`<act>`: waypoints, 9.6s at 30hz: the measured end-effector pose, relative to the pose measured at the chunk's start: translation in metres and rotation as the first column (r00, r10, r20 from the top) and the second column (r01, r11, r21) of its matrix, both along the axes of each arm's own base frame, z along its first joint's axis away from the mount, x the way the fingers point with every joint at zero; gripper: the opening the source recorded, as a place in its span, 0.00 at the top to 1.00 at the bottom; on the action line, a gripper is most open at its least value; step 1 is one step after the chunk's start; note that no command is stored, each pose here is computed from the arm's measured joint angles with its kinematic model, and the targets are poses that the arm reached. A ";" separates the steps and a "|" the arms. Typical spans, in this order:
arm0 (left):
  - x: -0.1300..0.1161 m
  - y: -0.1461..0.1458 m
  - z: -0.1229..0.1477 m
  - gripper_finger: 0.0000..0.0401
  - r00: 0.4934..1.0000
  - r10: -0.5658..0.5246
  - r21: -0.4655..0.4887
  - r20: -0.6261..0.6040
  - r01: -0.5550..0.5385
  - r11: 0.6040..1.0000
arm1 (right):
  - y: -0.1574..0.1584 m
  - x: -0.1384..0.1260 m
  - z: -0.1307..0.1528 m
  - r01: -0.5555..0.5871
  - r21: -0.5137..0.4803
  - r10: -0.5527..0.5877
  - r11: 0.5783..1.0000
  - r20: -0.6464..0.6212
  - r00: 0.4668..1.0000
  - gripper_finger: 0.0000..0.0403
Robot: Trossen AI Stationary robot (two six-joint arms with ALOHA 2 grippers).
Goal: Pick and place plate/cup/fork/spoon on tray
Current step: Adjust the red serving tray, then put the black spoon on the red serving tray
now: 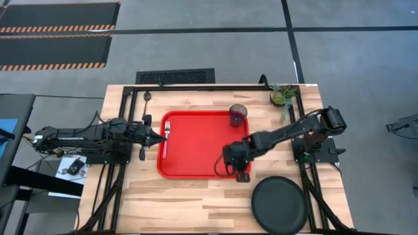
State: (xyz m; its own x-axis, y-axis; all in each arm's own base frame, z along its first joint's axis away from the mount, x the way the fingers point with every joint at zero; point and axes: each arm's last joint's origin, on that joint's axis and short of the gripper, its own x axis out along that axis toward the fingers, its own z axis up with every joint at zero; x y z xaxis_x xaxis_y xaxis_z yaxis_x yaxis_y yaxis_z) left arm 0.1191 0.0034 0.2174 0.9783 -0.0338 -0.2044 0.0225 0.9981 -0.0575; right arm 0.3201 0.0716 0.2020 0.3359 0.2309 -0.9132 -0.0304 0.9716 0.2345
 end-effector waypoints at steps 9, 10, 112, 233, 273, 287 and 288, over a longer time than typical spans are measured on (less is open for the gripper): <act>0.004 0.001 0.000 1.00 1.000 0.024 -0.001 0.004 -0.024 1.000 | 0.008 -0.024 -0.034 0.081 -0.024 -0.083 0.996 -0.128 0.988 0.96; 0.004 0.001 0.000 1.00 1.000 0.027 0.000 0.004 -0.027 1.000 | 0.009 -0.026 -0.036 0.082 -0.026 -0.085 0.996 -0.137 0.987 0.95; 0.007 0.249 -0.035 0.68 0.003 0.322 0.156 -0.947 -0.870 0.467 | -0.063 -0.060 0.045 0.135 -0.226 0.126 0.965 0.845 0.520 0.97; 0.165 0.066 -0.035 1.00 0.080 0.217 -0.006 -0.973 -0.946 0.325 | -0.093 -0.074 0.036 0.225 -0.280 0.066 0.933 0.749 0.659 0.97; 0.166 0.087 -0.064 0.99 -0.002 0.154 0.044 -0.988 -0.962 0.270 | -0.077 -0.076 0.037 0.186 -0.280 0.087 0.942 0.738 0.669 0.97; 0.169 0.087 -0.067 0.93 -0.007 0.159 0.047 -0.987 -0.966 0.252 | -0.076 -0.076 0.036 0.184 -0.280 0.087 0.942 0.735 0.673 0.97; 0.169 0.087 -0.067 0.92 -0.006 0.159 0.047 -0.987 -0.967 0.252 | -0.076 -0.076 0.036 0.184 -0.280 0.087 0.942 0.735 0.673 0.97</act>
State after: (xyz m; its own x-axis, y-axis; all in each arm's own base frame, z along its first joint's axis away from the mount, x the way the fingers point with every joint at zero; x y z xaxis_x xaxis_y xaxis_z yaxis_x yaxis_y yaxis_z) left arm 0.2877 0.0905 0.1499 -0.0257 -0.0483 -0.9985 -0.9796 0.2003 0.0155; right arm 0.2441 -0.0043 0.2382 0.9228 -0.0490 -0.3821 -0.0094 0.9887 -0.1493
